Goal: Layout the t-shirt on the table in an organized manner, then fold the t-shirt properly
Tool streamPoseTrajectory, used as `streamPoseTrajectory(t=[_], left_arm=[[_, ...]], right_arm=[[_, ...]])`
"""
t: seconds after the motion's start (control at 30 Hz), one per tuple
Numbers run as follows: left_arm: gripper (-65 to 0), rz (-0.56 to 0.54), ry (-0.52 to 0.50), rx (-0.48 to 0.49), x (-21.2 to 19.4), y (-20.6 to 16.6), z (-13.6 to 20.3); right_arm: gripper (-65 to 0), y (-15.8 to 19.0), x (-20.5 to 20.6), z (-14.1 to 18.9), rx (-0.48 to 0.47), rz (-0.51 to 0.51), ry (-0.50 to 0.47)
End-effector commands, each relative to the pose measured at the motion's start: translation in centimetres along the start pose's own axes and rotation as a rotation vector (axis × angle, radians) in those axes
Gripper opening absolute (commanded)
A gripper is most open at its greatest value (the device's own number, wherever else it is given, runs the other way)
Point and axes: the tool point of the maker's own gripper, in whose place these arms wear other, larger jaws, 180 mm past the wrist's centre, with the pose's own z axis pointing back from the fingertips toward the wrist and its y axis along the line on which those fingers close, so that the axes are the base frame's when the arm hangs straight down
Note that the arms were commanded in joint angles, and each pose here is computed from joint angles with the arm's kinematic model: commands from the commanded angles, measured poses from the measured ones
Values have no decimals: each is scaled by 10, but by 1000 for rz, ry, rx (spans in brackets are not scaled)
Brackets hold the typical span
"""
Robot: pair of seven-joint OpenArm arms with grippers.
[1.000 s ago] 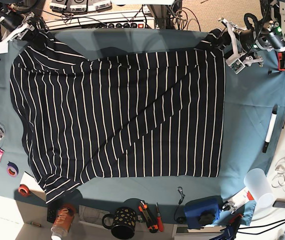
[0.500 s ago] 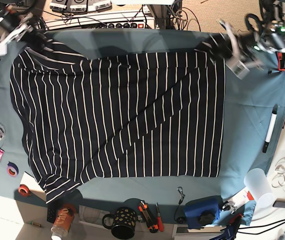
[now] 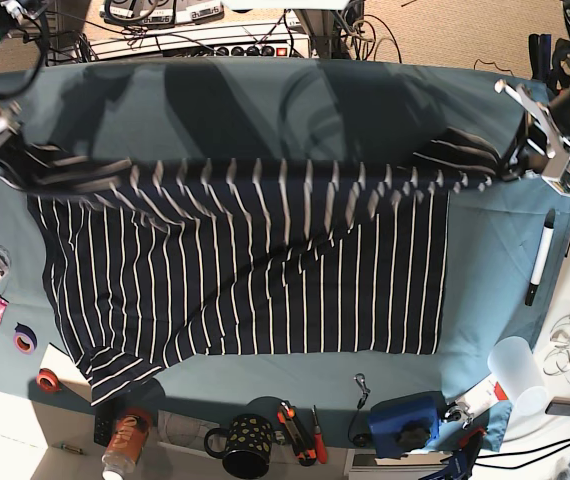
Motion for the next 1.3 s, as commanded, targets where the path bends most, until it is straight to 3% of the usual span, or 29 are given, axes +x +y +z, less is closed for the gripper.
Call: streamPoseTrajectory(t=[0.0, 0.17, 0.33, 0.63, 0.87, 0.93, 1.07, 1.17, 1.27], left_arm=[[-650, -9, -10, 11, 5, 2, 4], [-650, 41, -9, -56, -3, -14, 7], [-650, 113, 30, -96, -22, -31, 9], [-650, 151, 22, -114, -28, -42, 9], [-650, 211, -87, -166, -10, -54, 7], [-590, 206, -128, -173, -3, -57, 3], [-481, 71, -95, -158, -7, -70, -26], [-477, -156, -60, -136, -4, -80, -56], [-477, -392, -100, -150, 14, -94, -76]], right_arm=[[-650, -2, 29, 15, -19, 46, -85], [-650, -27, 58, 70, -172, 99, -154], [-650, -33, 87, 97, -238, 178, -171], [-650, -30, 82, 86, -211, 177, -141], [-650, -28, 77, 78, -191, 171, -117], [-650, -28, 77, 78, -191, 171, -117], [-650, -28, 77, 78, -191, 171, -117], [-650, -28, 77, 78, -191, 171, -117], [-650, -28, 77, 78, -191, 171, -117]])
